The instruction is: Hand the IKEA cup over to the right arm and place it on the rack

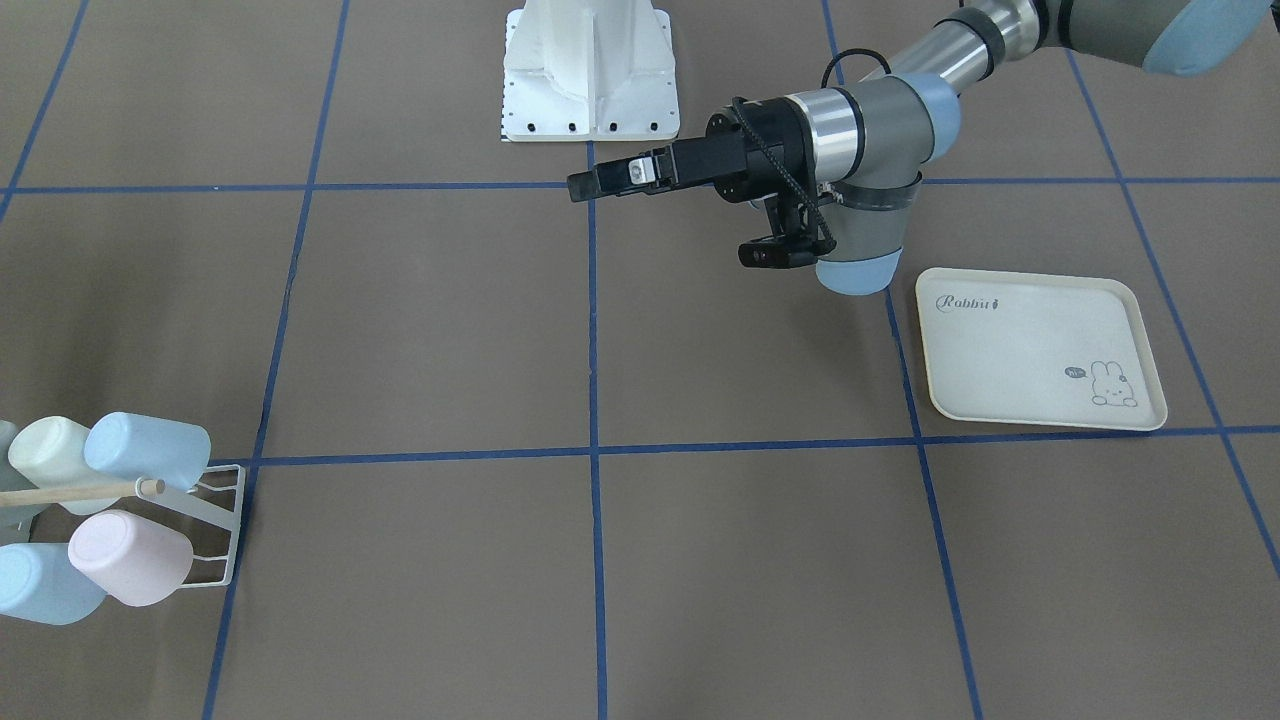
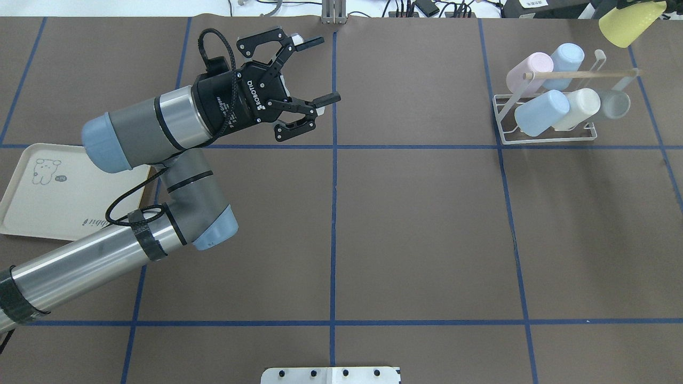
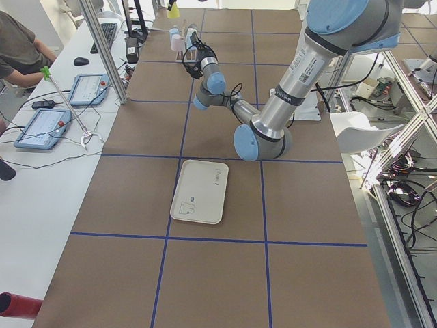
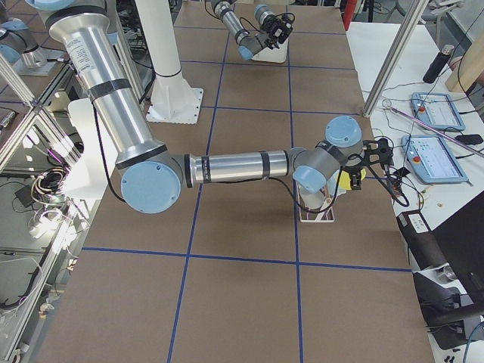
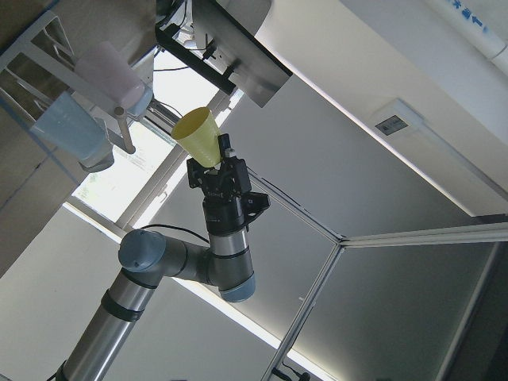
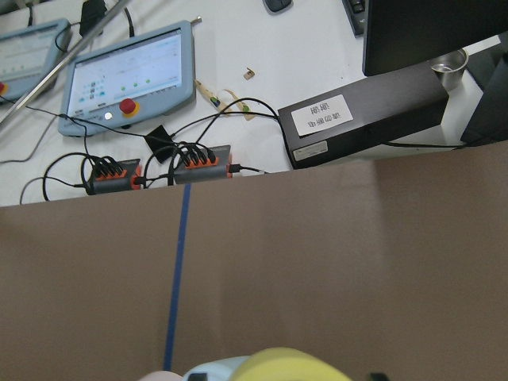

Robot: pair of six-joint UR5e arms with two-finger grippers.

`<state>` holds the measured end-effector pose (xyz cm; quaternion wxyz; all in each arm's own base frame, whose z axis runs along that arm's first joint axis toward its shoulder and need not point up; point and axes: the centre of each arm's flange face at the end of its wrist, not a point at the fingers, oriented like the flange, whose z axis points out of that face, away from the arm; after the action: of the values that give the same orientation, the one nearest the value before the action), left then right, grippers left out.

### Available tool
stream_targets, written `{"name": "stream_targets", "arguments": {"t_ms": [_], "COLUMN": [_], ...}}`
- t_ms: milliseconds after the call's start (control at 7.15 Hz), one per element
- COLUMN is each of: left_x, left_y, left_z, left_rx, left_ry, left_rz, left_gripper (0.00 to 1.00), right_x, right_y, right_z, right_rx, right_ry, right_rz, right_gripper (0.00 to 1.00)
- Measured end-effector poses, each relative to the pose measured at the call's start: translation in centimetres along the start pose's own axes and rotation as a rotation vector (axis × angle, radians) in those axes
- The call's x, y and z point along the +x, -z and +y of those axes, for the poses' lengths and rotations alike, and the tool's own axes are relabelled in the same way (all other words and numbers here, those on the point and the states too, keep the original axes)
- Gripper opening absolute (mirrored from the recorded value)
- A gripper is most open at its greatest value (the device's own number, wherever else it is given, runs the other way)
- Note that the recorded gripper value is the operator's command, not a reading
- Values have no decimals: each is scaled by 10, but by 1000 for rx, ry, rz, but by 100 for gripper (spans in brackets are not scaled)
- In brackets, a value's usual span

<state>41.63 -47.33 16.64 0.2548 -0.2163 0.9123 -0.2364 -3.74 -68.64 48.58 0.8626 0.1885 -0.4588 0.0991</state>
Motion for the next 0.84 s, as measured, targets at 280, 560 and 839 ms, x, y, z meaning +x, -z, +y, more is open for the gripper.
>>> {"name": "stream_targets", "arguments": {"t_ms": [280,560,839], "left_x": [-2,-3,-5], "left_y": [-1,-3,-3], "left_z": [-1,-1,-1], "left_rx": [2,1,1], "left_ry": [-13,-38,-42], "left_rz": [-3,-5,-7], "left_gripper": [82,82,82], "right_x": [3,-8,-23], "right_y": [-5,-14,-26], "right_z": [-8,-11,-11], "right_rx": [-103,-138,-137], "right_ry": [12,22,40], "right_rz": [73,100,123], "right_gripper": [0,0,0]}}
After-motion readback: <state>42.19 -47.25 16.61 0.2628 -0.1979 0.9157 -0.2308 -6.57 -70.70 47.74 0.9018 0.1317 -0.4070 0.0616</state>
